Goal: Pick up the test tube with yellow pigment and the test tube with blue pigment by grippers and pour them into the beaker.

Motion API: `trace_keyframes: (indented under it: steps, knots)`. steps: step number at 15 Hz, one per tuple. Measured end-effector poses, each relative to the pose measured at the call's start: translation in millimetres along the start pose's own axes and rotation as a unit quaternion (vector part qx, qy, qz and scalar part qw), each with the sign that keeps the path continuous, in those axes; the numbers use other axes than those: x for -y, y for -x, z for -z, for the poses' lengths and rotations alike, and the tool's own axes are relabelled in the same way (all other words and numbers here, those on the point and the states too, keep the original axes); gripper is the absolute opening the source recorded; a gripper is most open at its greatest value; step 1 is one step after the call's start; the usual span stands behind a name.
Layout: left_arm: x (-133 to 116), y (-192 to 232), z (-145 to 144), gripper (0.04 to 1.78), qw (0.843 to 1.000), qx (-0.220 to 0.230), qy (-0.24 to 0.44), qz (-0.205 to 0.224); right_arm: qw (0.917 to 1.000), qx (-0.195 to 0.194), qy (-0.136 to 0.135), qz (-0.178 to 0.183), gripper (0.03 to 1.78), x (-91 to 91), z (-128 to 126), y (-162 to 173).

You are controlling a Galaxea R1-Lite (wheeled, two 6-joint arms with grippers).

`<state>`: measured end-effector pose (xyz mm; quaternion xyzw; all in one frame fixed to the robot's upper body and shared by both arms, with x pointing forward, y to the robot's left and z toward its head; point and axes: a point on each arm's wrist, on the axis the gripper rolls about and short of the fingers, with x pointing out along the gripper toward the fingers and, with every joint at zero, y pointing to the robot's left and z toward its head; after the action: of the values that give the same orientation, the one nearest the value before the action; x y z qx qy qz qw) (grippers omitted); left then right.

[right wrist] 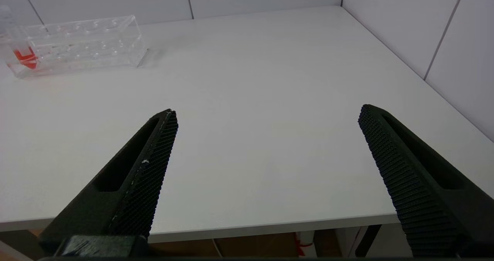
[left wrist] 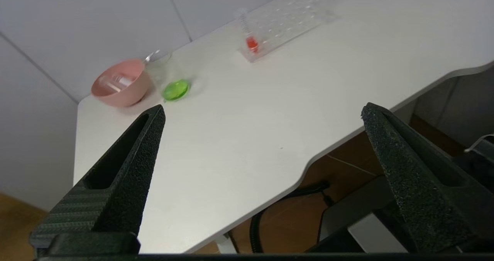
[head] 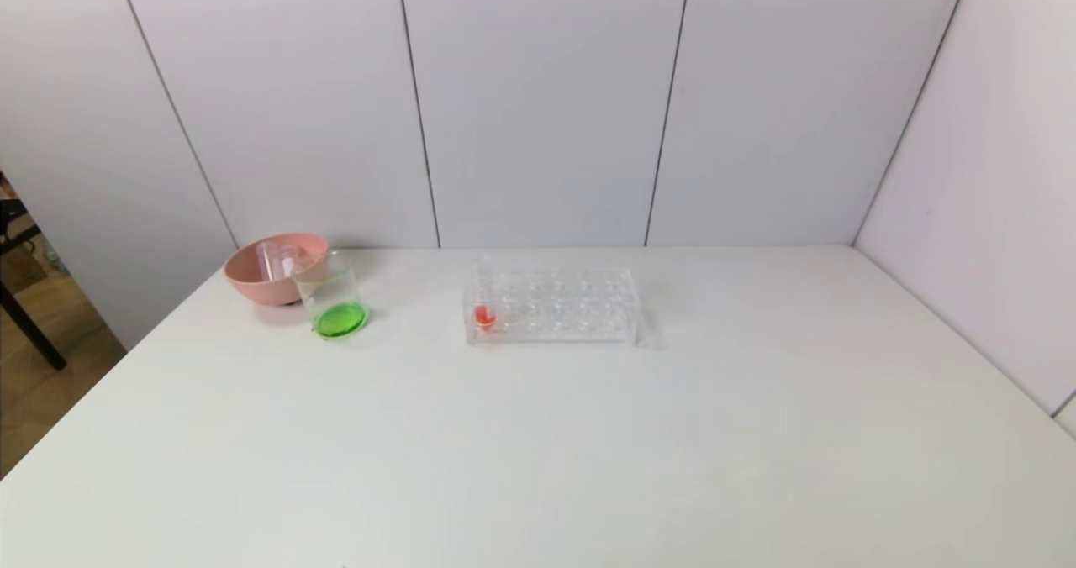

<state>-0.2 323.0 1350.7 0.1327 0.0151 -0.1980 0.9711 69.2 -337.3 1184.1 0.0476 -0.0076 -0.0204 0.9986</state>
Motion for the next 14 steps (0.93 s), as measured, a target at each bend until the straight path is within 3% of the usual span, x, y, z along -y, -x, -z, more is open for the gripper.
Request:
trace_keyframes:
  steps: [7, 10, 14]
  knots:
    - [2.4, -61.9, 134.5, 1.77, 0.982, -0.011, 0.034, -0.184, 1.0, 0.0, 0.0, 0.0, 1.71, 0.0, 0.0, 0.0]
    - [5.1, -71.1, 159.2, 1.77, 0.977, 0.002, 0.084, -0.198, 1.0, 0.0, 0.0, 0.0, 1.71, 0.0, 0.0, 0.0]
    - [5.7, -73.1, 164.9, 1.77, 0.967, 0.024, 0.155, -0.203, 1.0, 0.0, 0.0, 0.0, 1.71, 0.0, 0.0, 0.0]
